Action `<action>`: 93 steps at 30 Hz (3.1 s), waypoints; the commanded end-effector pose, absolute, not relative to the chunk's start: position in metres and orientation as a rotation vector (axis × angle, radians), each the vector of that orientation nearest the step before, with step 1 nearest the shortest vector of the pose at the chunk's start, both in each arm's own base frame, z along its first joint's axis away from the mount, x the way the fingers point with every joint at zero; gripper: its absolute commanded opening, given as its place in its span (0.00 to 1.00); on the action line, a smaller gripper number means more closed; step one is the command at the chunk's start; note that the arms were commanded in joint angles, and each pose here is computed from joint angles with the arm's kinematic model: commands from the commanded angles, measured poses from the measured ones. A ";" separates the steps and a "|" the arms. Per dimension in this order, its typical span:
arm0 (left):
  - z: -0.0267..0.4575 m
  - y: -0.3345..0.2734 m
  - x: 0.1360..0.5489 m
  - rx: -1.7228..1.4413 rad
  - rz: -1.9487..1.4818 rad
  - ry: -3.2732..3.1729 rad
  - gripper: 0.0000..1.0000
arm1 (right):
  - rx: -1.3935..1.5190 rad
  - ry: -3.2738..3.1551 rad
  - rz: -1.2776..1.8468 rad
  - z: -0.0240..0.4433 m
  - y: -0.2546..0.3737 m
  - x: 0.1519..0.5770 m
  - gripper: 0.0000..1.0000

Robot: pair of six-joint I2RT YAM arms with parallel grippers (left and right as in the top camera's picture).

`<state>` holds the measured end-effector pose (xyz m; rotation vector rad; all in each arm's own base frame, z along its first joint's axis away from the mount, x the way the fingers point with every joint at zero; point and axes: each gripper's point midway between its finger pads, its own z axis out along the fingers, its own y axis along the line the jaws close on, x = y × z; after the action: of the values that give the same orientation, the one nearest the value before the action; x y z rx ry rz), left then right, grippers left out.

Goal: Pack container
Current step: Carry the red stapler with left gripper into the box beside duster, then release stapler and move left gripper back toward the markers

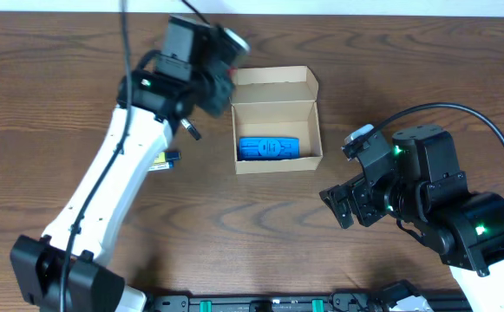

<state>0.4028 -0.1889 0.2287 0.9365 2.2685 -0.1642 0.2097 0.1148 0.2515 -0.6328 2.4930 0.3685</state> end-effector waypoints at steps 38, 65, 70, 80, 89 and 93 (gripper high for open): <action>0.066 -0.261 0.397 2.038 0.267 1.907 0.06 | -0.610 2.495 0.368 0.253 0.113 0.211 0.99; 0.073 -0.261 0.417 1.886 0.270 1.942 0.09 | -0.609 2.495 0.368 0.253 0.113 0.211 0.99; 0.073 -0.261 0.417 1.895 0.273 1.935 0.20 | -0.610 2.495 0.368 0.253 0.113 0.211 0.99; 0.073 -0.261 0.417 1.894 0.274 1.937 0.50 | -0.610 2.495 0.368 0.253 0.113 0.211 0.99; 0.108 -0.255 0.409 1.760 0.387 2.007 0.50 | -0.609 2.495 0.368 0.253 0.113 0.211 0.98; 0.154 -0.254 0.394 1.605 0.336 2.041 0.51 | -0.610 2.495 0.368 0.253 0.113 0.211 0.99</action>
<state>0.3976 -0.2544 0.0984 1.8052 2.0349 0.3491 0.2097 0.1148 0.2515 -0.6323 2.4931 0.3687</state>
